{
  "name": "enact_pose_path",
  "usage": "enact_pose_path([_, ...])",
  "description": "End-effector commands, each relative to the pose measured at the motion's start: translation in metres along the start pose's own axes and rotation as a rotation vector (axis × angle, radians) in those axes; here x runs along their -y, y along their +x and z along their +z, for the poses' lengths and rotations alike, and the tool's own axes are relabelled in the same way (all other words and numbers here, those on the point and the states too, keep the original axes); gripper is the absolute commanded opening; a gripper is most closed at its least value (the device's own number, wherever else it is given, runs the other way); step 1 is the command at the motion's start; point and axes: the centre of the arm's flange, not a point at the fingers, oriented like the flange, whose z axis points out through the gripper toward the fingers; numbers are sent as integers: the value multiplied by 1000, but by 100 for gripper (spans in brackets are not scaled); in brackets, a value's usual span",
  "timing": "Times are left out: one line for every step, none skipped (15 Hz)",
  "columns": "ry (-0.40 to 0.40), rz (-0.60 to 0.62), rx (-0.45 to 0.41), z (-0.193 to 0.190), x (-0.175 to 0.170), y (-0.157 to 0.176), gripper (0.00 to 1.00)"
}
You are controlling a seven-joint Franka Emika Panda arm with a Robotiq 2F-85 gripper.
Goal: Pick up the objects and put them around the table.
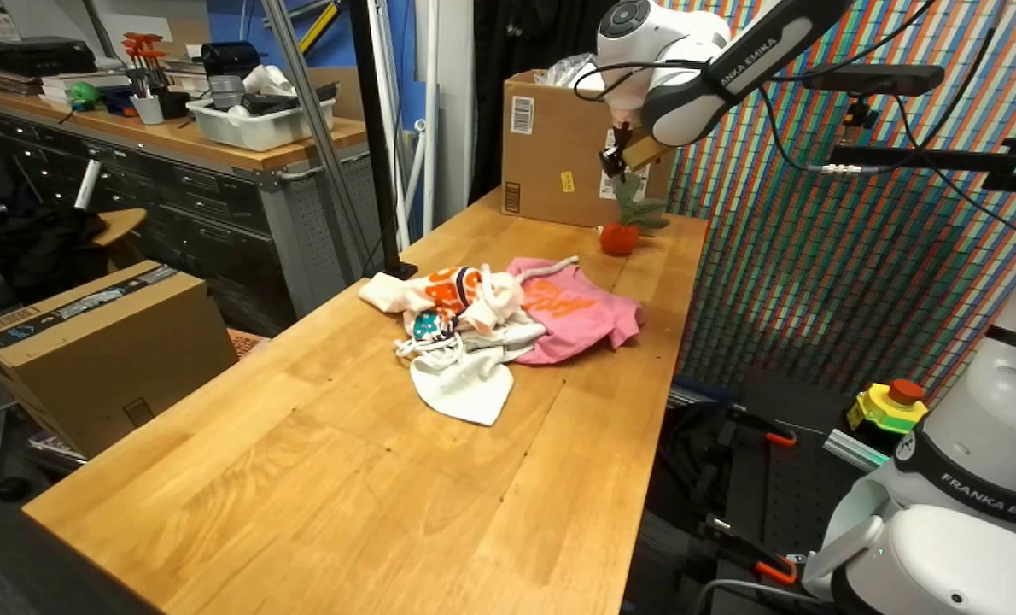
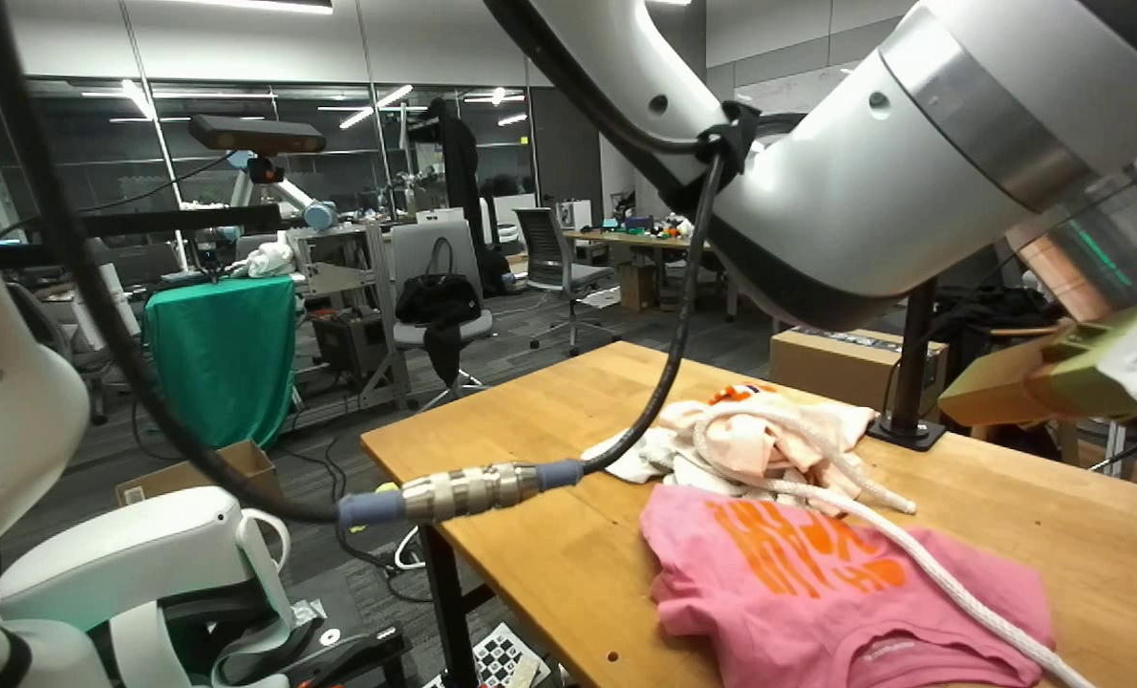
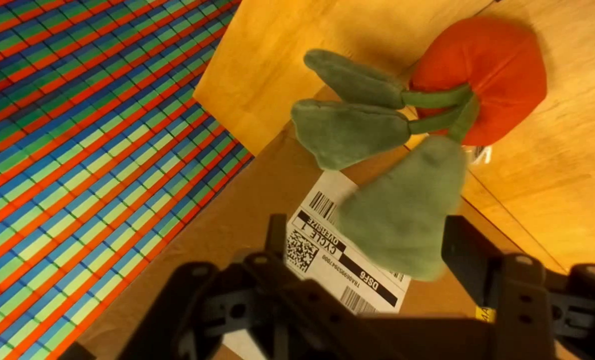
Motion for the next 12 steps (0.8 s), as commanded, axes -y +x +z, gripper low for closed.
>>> enact_pose_path([3, -25, -28, -17, 11, 2, 100])
enact_pose_path([23, -48, -40, -27, 17, -3, 100])
enact_pose_path([51, -78, -56, -39, 25, -8, 100])
enact_pose_path([88, -117, -78, -55, 36, -16, 100])
enact_pose_path([120, -155, -99, -70, 46, -21, 100])
enact_pose_path([153, -196, -121, -87, 58, -28, 100])
enact_pose_path([186, -233, -139, -104, 71, -36, 100])
enact_pose_path([215, -274, -161, -122, 83, -46, 100])
enact_pose_path([240, -314, -189, -139, 98, -58, 100])
enact_pose_path([266, -357, -210, -156, 109, -67, 100])
enact_pose_path([291, -397, -239, -169, 122, -78, 100])
enact_pose_path([317, -440, -261, -185, 134, -89, 100])
